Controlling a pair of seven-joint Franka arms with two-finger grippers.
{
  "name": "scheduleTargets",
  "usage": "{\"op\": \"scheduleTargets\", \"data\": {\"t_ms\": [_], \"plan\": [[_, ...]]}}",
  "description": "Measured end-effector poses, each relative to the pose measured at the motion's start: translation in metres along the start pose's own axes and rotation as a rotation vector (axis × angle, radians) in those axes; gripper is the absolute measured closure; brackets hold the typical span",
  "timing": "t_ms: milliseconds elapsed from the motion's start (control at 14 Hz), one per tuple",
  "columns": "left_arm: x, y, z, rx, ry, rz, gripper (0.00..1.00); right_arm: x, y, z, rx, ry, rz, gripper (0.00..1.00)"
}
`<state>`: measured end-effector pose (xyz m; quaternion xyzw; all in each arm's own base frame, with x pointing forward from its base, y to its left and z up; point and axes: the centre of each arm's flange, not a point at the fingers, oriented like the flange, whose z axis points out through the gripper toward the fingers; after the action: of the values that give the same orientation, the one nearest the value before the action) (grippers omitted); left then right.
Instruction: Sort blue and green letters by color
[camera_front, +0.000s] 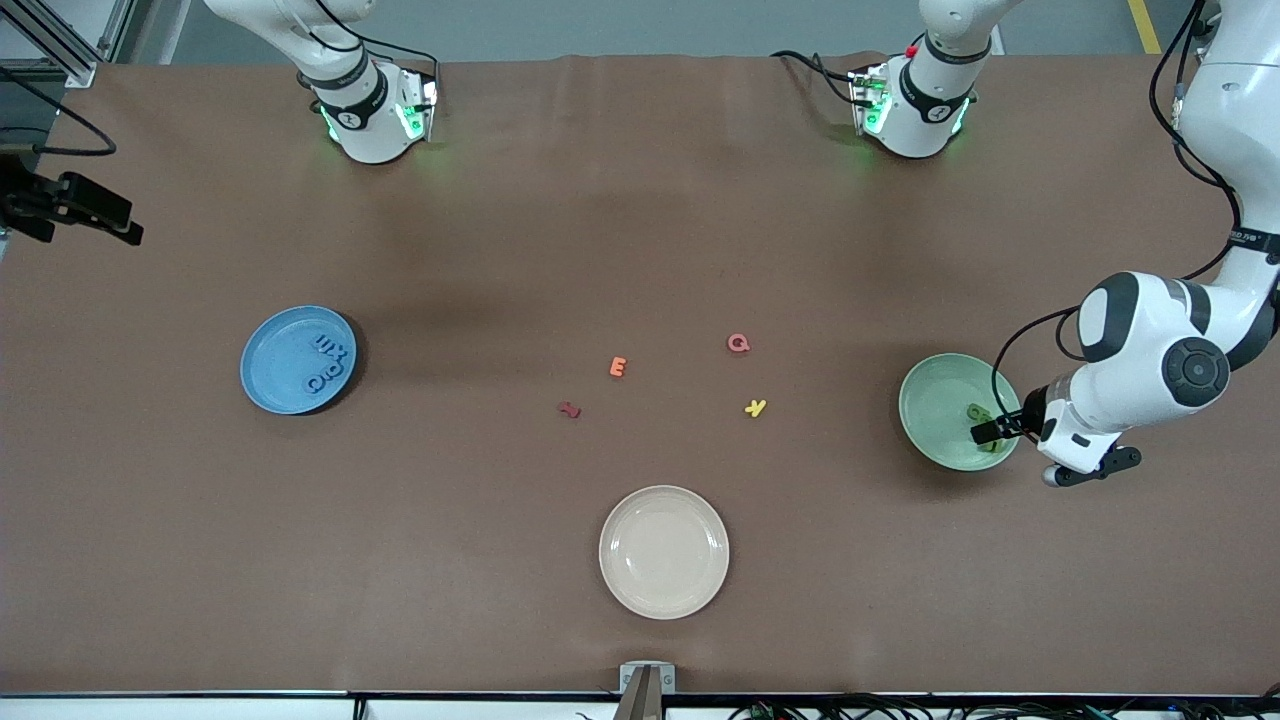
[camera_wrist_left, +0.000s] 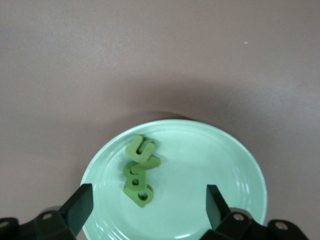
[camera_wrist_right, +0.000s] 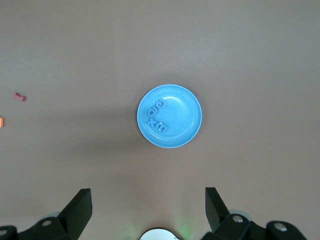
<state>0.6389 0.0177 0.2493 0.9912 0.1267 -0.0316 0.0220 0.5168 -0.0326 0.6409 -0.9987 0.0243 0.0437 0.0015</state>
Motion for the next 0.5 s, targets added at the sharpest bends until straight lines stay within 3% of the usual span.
{"op": "scheduleTargets", "data": {"t_ms": [215, 501], "plan": [[-0.002, 0.022, -0.033, 0.009, 0.02, 0.033, 0.0, -0.012, 0.0, -0.003, 0.001, 0.008, 0.0, 0.0], [-0.01, 0.052, -0.12, 0.076, 0.039, 0.08, 0.0, -0.019, 0.0, -0.012, 0.002, 0.028, -0.001, 0.0]]}}
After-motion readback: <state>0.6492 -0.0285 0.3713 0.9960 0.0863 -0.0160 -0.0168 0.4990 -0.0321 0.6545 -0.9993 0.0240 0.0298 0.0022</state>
